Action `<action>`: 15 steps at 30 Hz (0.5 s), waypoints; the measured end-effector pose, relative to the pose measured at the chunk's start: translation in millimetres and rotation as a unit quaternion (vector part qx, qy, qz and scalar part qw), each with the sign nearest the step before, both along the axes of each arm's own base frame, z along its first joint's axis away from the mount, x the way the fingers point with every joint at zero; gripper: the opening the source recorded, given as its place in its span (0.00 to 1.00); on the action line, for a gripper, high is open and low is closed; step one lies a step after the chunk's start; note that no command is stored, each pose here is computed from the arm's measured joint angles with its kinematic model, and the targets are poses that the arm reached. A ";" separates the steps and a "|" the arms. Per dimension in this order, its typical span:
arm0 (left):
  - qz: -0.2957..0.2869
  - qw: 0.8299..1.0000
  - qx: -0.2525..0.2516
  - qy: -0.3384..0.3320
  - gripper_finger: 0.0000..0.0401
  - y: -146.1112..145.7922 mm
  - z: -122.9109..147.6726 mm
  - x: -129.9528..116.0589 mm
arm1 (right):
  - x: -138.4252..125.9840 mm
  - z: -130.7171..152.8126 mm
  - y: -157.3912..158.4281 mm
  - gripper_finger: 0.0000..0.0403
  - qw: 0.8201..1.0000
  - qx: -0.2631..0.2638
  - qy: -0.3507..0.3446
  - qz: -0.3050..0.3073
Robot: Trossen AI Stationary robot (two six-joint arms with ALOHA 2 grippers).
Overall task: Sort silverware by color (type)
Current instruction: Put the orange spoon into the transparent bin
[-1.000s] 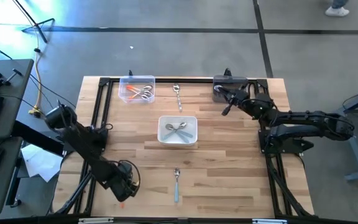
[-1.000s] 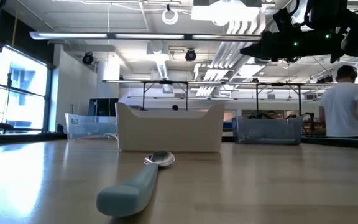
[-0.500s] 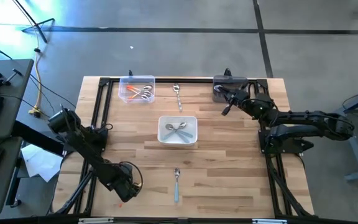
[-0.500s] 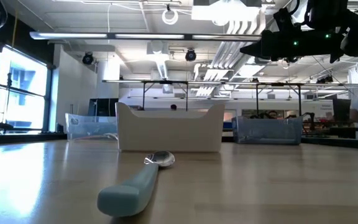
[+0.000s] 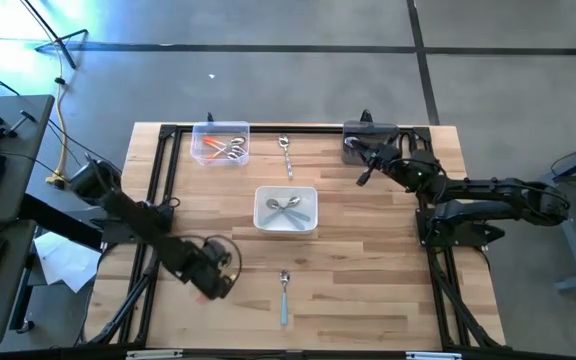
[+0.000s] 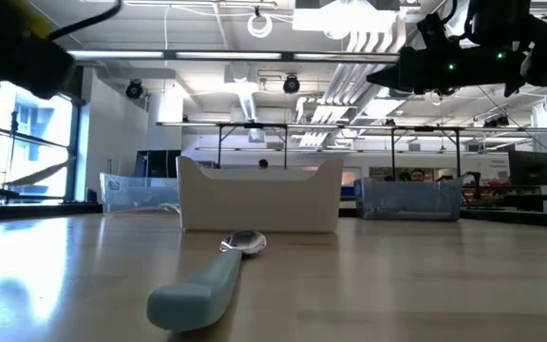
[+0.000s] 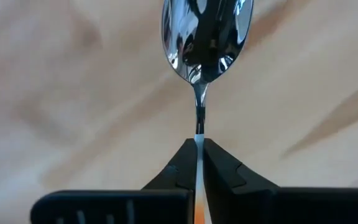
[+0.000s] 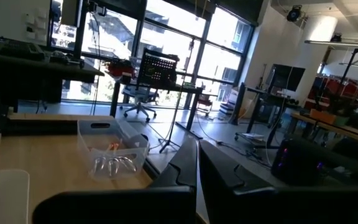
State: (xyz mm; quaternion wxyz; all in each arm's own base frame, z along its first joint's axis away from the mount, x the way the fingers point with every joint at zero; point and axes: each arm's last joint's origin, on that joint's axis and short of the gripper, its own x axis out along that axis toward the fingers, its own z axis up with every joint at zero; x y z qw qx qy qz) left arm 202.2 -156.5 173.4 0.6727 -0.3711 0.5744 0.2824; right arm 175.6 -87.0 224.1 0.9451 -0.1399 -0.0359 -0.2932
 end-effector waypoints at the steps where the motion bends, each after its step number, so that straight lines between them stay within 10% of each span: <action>1: -0.007 1.000 0.009 -0.011 0.01 6.1 2.7 2.4 | 0.1 -0.8 0.0 0.00 1.000 0.001 0.004 0.001; 15: -0.135 0.951 0.117 -0.254 0.00 93.1 47.9 49.4 | 4.9 -2.5 7.5 0.00 0.988 0.007 0.021 0.155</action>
